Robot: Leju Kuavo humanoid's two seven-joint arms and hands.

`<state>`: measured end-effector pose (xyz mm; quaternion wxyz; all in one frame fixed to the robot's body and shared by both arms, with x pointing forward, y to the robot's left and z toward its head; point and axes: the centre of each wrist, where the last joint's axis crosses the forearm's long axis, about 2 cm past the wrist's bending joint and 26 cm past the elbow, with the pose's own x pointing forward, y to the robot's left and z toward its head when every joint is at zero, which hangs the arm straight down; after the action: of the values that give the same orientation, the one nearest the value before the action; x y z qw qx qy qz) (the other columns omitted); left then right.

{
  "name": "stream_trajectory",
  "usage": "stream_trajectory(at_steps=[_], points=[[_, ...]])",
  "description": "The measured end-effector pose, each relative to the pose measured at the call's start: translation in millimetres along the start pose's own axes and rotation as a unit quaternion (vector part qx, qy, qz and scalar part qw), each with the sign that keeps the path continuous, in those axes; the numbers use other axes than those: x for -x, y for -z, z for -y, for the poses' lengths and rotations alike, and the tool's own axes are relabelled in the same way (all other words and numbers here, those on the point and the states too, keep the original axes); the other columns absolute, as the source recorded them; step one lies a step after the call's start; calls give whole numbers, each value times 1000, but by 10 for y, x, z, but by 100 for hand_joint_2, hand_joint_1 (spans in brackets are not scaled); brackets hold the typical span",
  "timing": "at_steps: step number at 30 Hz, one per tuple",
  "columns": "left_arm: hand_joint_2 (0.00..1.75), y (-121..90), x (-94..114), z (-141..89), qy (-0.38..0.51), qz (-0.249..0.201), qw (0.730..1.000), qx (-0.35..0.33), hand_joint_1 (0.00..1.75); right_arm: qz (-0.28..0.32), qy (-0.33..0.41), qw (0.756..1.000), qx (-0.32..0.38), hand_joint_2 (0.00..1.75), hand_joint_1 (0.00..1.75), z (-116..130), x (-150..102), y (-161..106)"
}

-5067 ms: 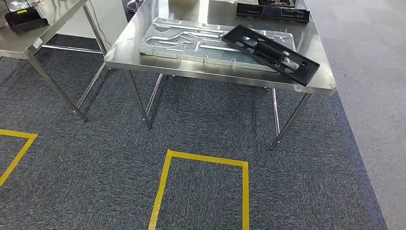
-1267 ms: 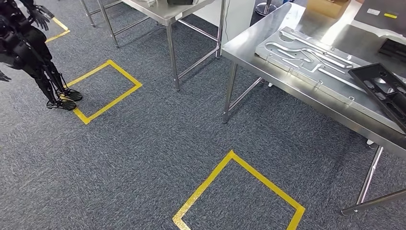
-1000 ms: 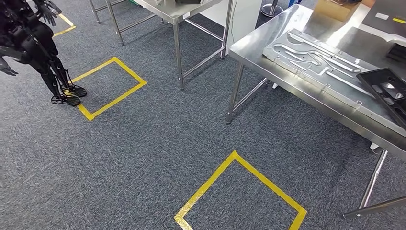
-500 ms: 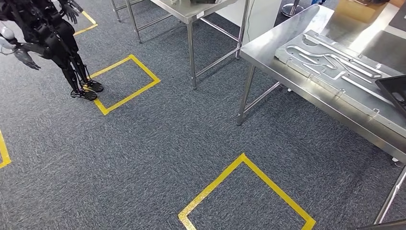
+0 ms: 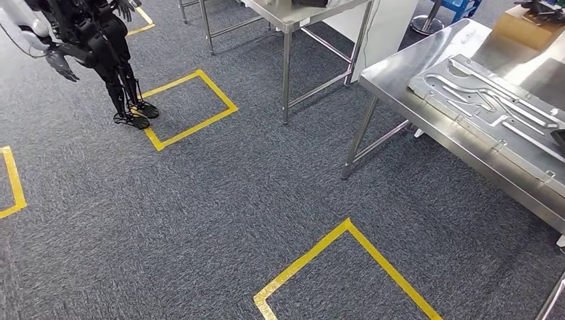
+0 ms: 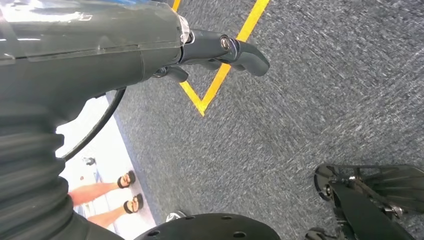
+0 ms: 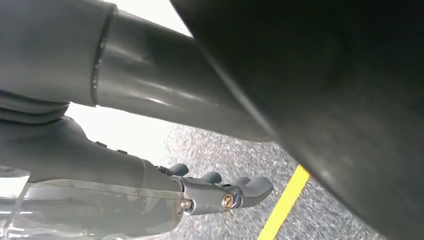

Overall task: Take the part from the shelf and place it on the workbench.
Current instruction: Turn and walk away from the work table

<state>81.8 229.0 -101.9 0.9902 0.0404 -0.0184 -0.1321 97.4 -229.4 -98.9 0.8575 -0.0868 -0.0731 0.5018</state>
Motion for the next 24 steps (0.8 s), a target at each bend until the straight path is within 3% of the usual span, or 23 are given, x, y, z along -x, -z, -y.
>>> stream_trajectory(at_steps=[15, 24], points=[[175, 5, 26, -3, -2, 1, 1000, -3, 0, 15, -22, 1000, 3, 0, 0, 1, -14, -2], [175, 44, 134, -140, 1, 0, 1000, -1, 0, 23, -36, 999, 10, 0, 0, 32, -26, -2]])
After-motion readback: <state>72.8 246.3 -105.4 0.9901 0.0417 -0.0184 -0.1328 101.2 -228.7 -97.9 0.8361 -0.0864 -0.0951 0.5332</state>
